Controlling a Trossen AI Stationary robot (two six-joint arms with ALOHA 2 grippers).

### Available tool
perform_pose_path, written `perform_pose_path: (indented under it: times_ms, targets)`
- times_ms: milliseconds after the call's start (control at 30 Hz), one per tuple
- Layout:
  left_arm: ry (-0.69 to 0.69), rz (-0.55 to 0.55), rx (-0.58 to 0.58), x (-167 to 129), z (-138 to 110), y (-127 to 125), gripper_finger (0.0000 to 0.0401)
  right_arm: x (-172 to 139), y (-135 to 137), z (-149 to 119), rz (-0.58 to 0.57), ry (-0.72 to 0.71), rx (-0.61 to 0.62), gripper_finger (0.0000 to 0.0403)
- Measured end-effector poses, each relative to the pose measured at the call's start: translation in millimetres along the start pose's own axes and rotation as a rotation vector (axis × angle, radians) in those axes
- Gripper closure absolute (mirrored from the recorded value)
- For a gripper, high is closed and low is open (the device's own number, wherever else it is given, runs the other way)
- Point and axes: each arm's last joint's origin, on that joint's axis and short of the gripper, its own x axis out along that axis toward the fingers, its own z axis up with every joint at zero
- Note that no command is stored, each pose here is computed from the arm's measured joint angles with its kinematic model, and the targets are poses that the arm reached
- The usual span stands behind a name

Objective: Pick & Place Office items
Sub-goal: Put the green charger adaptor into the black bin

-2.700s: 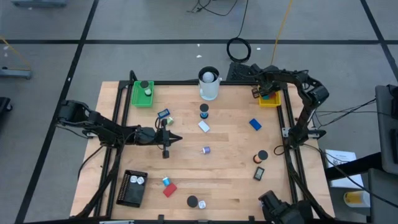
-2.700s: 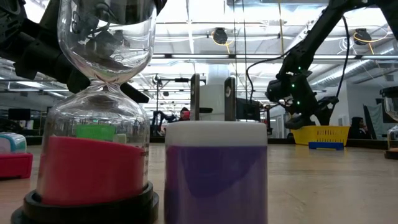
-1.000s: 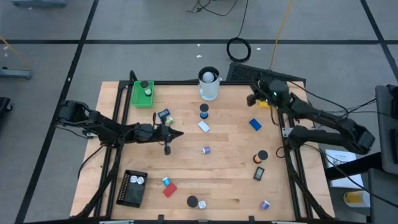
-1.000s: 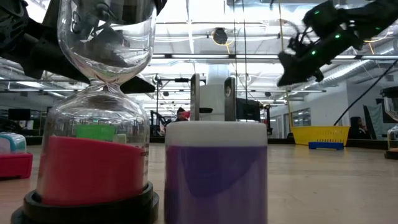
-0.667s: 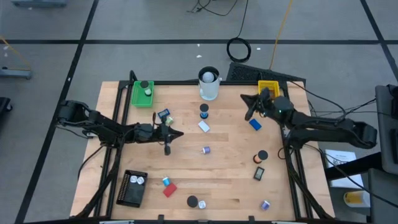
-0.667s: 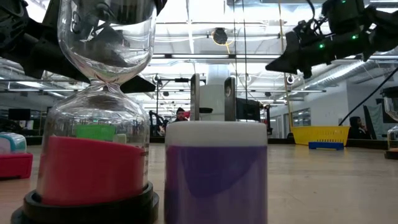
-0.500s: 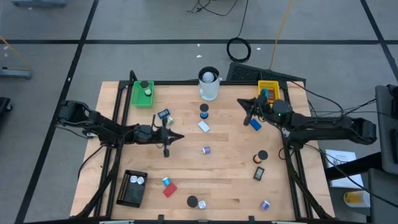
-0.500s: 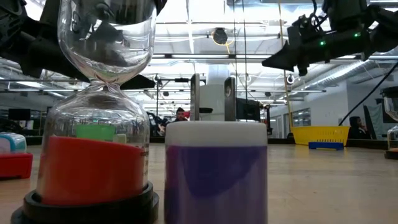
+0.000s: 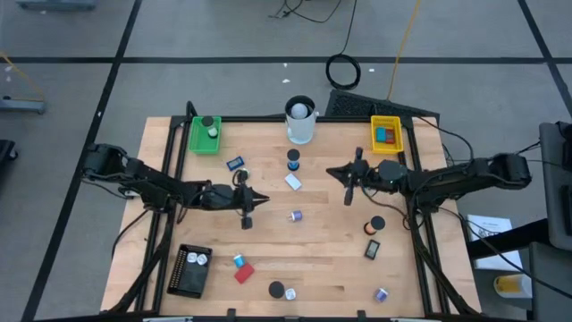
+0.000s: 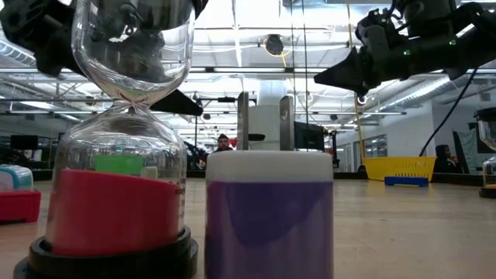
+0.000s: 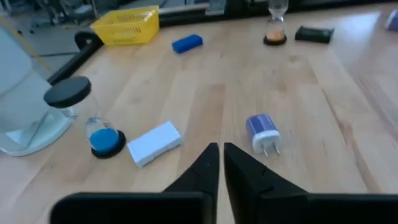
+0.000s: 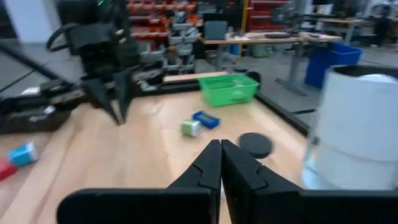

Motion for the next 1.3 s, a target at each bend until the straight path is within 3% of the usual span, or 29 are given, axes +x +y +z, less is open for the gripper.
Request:
perform_pose_path:
  times_ms: [333, 567, 800, 1000, 1300]
  targets:
    - [0.035, 0.009, -0.048, 3, 7, 0, 0.0276, 9, 21, -11, 0.085, -0.011, -0.023, 0.0402]
    - [0.169, 0.216, -0.107, 1, -7, 6, 0.0207, 10, 32, -18, 0.129, 0.016, -0.033, 0.0402]
    - [0.337, 0.339, -0.266, -3, -23, 40, 0.0145, 13, 36, -23, 0.141, 0.026, -0.034, 0.0402]
    - [0.394, 0.454, -0.325, -7, -29, 79, 0.0117, 17, 37, -28, 0.142, 0.025, -0.036, 0.0402]
    - [0.497, 0.369, -0.393, -12, -40, 108, 0.0119, 20, 38, -34, 0.142, 0.038, -0.047, 0.0402]
